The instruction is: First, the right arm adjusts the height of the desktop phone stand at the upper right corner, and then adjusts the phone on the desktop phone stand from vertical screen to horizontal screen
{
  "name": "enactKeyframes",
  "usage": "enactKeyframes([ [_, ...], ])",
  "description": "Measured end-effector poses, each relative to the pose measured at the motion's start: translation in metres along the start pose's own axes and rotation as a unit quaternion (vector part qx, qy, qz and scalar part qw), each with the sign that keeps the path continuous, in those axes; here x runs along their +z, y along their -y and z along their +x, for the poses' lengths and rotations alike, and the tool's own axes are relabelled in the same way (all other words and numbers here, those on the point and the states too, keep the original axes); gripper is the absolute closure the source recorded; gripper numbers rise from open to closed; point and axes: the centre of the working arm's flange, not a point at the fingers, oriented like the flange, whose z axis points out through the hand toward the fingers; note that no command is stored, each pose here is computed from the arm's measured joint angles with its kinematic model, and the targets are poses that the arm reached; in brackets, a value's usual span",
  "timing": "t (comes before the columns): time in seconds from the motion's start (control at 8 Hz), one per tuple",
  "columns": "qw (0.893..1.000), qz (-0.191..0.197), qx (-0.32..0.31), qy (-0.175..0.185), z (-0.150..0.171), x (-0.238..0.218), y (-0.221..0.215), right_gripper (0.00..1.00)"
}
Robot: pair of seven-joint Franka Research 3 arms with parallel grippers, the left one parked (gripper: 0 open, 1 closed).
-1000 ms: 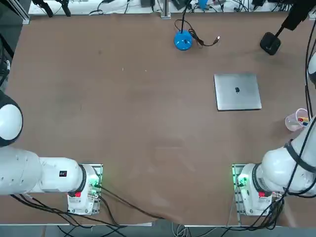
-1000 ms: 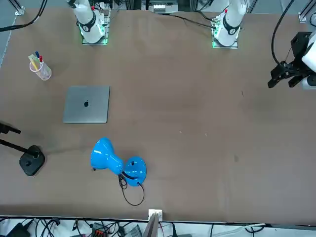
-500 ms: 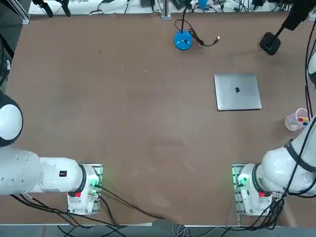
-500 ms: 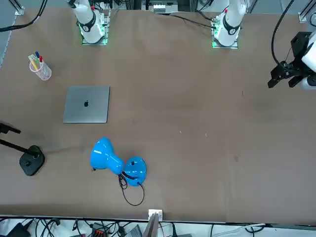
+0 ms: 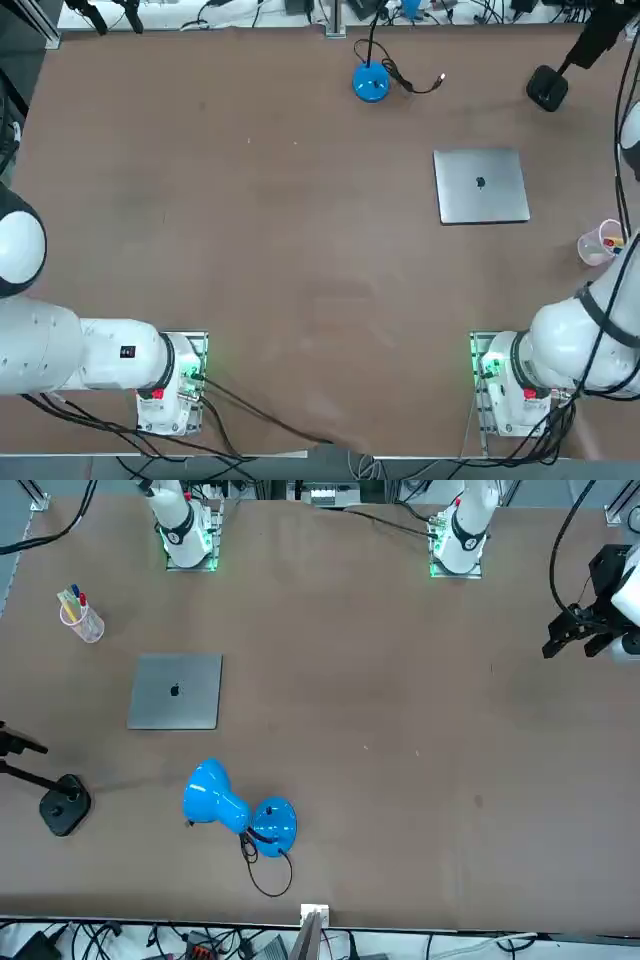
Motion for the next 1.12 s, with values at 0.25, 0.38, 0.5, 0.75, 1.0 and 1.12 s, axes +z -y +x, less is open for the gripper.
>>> enactKeyframes([
  [0.25,1.0,-0.003,0.002,0.009,0.001,0.018,0.001,0.7],
  [0.38,1.0,-0.005,0.004,0.013,0.001,0.024,0.001,0.7],
  [0.5,1.0,-0.006,0.007,0.018,0.001,0.032,0.003,0.7],
  [0.75,1.0,-0.009,0.008,0.025,0.002,0.049,0.004,0.7],
  [1.0,1.0,-0.011,0.009,0.024,0.004,0.062,0.004,0.7],
  [1.12,1.0,-0.012,0.009,0.023,0.005,0.067,0.004,0.7],
])
